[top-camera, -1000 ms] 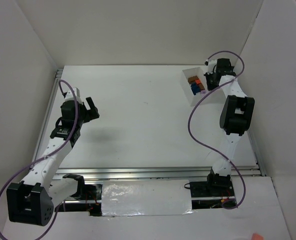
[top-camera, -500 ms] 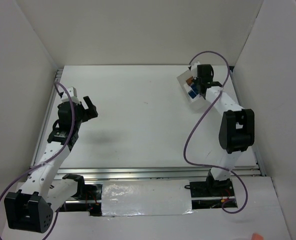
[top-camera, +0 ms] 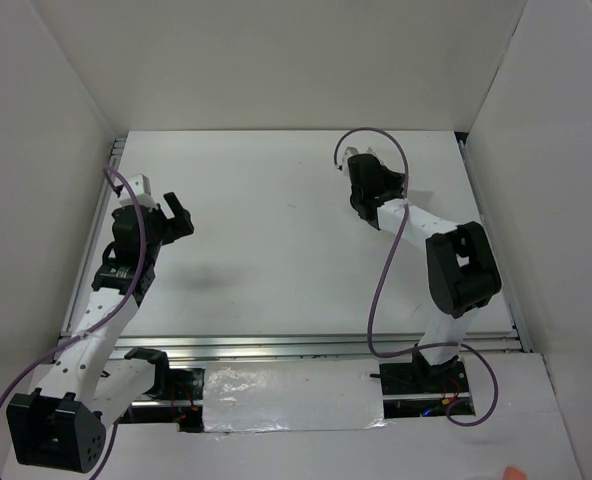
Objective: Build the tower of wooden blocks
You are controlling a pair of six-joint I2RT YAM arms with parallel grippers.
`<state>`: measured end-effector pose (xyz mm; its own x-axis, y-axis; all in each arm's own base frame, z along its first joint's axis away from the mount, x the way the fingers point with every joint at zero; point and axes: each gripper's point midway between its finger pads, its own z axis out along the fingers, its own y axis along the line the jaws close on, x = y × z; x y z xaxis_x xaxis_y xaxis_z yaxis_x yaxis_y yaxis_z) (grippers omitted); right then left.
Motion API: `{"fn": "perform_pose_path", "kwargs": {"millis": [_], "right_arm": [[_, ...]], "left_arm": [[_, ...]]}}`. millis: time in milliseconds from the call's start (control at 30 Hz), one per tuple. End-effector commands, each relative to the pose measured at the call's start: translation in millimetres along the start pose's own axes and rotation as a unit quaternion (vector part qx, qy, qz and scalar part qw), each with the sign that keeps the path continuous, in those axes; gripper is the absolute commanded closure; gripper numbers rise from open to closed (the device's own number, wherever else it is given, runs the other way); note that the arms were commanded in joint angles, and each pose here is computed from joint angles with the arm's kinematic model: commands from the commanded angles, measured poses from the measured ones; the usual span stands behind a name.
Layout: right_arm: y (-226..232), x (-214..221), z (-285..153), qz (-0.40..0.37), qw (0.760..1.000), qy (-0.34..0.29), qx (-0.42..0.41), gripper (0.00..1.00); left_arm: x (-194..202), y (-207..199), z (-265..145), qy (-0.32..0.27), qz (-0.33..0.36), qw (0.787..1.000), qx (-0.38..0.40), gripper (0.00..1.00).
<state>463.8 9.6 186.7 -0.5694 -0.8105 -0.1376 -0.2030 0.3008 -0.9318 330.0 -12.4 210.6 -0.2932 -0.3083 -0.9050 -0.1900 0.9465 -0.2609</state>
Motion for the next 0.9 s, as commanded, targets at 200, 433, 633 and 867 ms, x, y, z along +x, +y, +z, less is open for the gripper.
{"fn": "perform_pose_path", "kwargs": {"millis": [200, 433, 633, 867], "right_arm": [[-46, -10, -43, -0.082, 0.983, 0.059, 0.151, 1.00], [-5, -20, -51, -0.180, 0.975, 0.071, 0.109, 0.99], [31, -27, -61, -0.251, 0.963, 0.053, 0.076, 0.99], [41, -24, -75, -0.352, 0.931, 0.071, 0.067, 1.00]], "left_arm": [[-4, -1, 4, -0.011, -0.001, 1.000, 0.005, 0.01], [1, -7, 4, -0.010, 0.001, 1.000, 0.025, 0.01], [8, -7, 5, -0.002, 0.000, 1.000, 0.030, 0.01], [8, -22, 5, -0.006, 0.006, 0.997, 0.076, 0.01]]}}
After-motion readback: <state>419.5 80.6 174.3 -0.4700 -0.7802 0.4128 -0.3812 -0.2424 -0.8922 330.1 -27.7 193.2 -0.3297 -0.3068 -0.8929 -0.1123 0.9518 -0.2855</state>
